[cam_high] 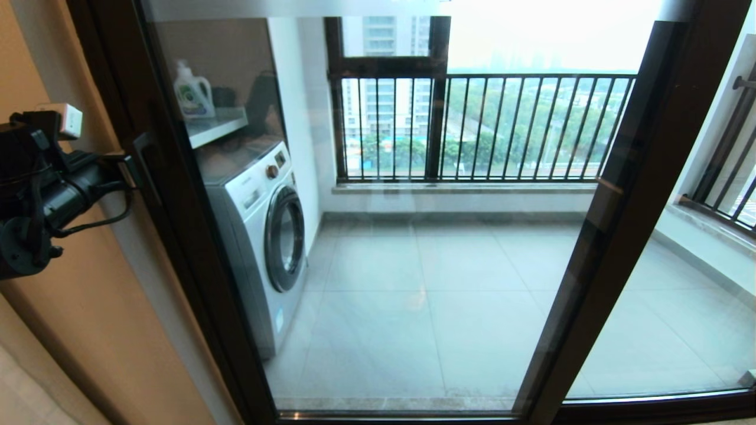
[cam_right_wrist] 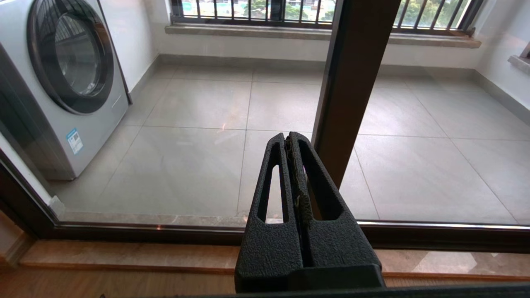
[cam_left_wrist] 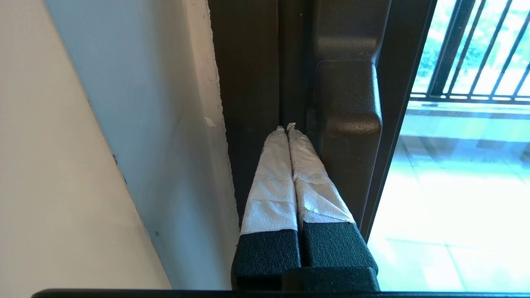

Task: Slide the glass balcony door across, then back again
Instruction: Open the slid door

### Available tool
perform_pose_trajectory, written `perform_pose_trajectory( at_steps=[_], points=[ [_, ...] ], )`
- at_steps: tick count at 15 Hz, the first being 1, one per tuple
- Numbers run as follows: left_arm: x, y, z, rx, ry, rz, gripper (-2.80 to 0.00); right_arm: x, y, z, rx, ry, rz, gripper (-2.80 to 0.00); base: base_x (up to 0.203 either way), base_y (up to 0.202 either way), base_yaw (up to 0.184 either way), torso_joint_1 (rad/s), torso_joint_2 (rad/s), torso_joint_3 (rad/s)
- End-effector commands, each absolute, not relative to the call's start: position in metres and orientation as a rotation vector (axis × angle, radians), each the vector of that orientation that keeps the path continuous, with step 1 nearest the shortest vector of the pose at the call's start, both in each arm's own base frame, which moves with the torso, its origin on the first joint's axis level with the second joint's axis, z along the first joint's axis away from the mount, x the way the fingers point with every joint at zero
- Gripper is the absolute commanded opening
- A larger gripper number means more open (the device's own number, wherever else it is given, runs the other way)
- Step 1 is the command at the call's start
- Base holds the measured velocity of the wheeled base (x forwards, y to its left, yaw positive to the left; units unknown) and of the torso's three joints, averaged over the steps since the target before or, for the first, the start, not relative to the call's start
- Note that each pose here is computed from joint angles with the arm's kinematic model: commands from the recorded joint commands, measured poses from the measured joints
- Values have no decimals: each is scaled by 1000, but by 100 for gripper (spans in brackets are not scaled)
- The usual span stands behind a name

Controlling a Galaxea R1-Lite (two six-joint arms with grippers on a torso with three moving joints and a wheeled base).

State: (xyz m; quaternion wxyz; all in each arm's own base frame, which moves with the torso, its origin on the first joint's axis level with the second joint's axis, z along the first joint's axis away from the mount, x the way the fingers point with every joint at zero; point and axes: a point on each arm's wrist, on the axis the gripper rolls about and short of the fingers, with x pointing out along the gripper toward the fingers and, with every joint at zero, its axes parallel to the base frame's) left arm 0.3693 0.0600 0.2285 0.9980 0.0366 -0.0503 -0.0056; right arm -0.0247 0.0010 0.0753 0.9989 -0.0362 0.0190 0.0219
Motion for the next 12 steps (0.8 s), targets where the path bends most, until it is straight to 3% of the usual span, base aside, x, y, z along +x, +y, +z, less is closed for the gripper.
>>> perform_pose_trajectory(
  at_steps=[1, 12],
  points=[
    [374, -22, 228, 62, -111, -228, -280, -25, 1, 75, -73, 39, 44, -280, 0, 0, 0, 0, 0, 0],
    [376, 24, 227, 68, -108, -108, -280, -25, 1, 75, -73, 40, 44, -280, 0, 0, 0, 0, 0, 0]
  ],
)
